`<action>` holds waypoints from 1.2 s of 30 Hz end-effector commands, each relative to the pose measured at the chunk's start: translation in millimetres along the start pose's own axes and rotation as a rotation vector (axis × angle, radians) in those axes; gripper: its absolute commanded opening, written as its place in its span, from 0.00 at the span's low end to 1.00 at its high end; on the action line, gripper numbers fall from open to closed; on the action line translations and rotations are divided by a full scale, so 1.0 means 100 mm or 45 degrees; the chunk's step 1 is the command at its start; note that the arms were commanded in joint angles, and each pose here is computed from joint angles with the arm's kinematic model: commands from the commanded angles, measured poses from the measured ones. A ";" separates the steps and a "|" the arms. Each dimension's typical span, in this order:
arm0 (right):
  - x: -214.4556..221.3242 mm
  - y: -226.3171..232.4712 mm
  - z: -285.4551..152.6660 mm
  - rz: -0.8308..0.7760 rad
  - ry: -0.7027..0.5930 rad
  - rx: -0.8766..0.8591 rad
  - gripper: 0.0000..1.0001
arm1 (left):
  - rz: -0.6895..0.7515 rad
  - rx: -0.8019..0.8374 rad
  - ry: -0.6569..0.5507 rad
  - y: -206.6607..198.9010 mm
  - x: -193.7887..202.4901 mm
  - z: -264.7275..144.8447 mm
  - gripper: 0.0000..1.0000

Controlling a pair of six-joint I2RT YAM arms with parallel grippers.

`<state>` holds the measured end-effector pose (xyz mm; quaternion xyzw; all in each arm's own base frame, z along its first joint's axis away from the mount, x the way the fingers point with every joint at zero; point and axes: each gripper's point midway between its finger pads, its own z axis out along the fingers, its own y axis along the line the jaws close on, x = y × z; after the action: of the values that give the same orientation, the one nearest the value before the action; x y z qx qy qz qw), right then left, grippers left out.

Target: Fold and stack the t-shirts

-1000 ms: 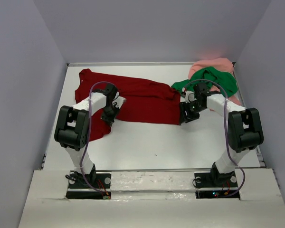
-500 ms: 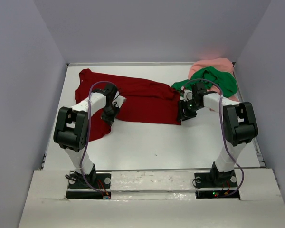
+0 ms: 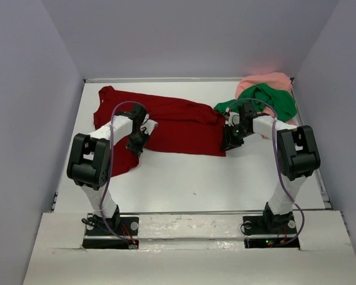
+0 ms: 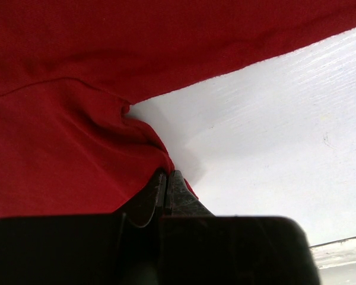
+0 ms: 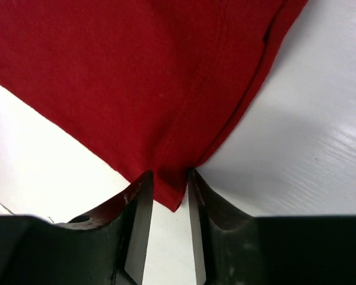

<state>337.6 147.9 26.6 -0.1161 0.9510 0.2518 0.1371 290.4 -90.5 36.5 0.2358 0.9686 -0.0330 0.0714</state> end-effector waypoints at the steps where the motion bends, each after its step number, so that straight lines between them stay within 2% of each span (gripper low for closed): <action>1: 0.25 0.00 0.09 0.016 0.096 0.015 0.33 | 0.014 0.003 -0.063 -0.02 -0.09 -0.21 0.00; 2: 0.26 -0.01 0.09 0.017 0.099 0.019 0.31 | 0.018 0.003 -0.066 -0.03 -0.10 -0.21 0.00; 3: 0.27 -0.01 0.08 0.018 0.101 0.019 0.23 | 0.018 0.003 -0.068 -0.03 -0.10 -0.22 0.00; 5: 0.30 0.01 0.07 0.023 0.110 0.014 0.14 | 0.016 0.005 -0.067 -0.03 -0.09 -0.22 0.00; 6: 0.30 0.02 0.07 0.024 0.111 0.004 0.00 | 0.020 0.003 -0.070 -0.03 -0.10 -0.22 0.00; 9: 0.28 0.06 0.05 0.015 0.103 -0.016 0.00 | 0.023 0.002 -0.084 -0.03 -0.11 -0.22 0.00; 13: 0.10 0.18 -0.06 -0.022 0.030 -0.061 0.00 | 0.024 -0.006 -0.181 -0.02 -0.27 -0.28 0.00; 19: -0.34 0.42 -0.35 -0.115 -0.139 -0.113 0.00 | 0.019 -0.021 -0.341 0.01 -0.60 -0.60 0.00; 23: -0.61 0.57 -0.49 -0.103 -0.223 -0.161 0.00 | 0.011 -0.059 -0.416 0.07 -0.76 -0.80 0.00; 29: -1.03 0.71 -0.64 -0.135 -0.325 -0.195 0.00 | -0.023 -0.197 -0.514 0.34 -0.98 -1.07 0.00; 36: -1.46 0.69 -0.55 -0.142 -0.389 -0.194 0.00 | -0.077 -0.357 -0.616 0.72 -1.24 -1.27 0.00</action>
<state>419.2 187.8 142.2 -0.1343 0.8998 0.3195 0.2649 389.2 -85.8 145.8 0.1995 0.9409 0.0068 0.2735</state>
